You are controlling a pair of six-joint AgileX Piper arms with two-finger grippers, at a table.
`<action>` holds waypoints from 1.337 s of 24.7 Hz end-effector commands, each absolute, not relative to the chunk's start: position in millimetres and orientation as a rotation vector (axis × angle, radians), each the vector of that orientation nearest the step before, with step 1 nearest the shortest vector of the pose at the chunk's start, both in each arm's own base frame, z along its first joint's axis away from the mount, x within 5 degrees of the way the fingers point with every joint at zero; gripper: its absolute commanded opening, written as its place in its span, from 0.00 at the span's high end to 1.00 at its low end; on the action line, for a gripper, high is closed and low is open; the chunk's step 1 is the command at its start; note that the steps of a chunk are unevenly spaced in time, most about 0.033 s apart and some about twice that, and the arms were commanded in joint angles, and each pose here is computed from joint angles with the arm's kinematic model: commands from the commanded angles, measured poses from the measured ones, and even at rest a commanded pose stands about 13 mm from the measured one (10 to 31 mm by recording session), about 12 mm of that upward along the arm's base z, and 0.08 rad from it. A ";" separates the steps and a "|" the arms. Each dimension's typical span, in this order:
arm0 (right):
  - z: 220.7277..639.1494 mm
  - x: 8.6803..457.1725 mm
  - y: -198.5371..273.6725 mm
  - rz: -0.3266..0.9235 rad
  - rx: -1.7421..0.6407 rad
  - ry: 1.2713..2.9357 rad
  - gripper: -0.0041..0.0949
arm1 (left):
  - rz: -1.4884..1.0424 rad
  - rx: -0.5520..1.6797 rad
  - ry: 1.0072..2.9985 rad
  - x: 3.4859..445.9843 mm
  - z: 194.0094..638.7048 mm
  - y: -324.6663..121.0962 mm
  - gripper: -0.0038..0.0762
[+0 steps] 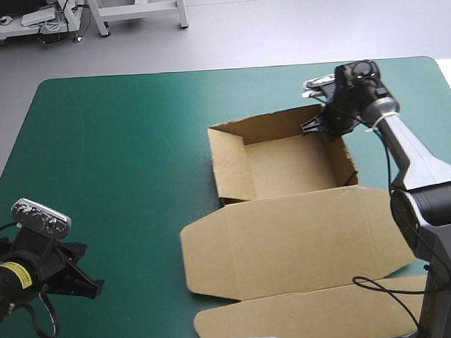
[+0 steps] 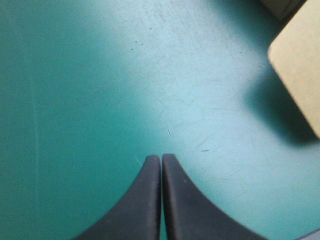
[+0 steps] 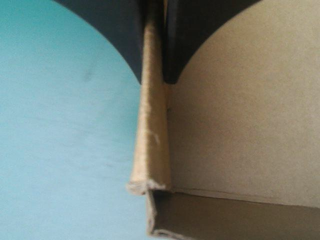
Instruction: Fold the box
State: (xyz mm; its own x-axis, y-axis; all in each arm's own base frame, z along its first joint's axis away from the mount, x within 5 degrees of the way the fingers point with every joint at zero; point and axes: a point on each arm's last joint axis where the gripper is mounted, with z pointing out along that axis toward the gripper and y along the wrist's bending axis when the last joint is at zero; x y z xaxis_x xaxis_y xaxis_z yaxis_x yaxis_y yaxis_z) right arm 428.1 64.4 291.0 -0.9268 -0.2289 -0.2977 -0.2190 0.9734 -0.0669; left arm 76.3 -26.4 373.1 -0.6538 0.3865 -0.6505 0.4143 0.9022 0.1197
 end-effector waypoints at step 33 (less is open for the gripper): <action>403.6 348.1 -211.8 -0.465 0.567 2.442 0.02 | 0.011 0.553 2.363 75.7 377.5 -21.4 0.96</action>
State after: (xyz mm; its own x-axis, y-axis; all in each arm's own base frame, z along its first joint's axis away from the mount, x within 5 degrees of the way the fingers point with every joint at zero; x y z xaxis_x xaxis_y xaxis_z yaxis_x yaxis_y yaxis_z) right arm 372.3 -218.3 332.4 -0.8447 0.3228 -0.4268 0.4295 0.8847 -0.1810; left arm 77.8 -22.5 373.2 -0.6489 0.4009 -0.6467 0.3944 0.9041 0.1647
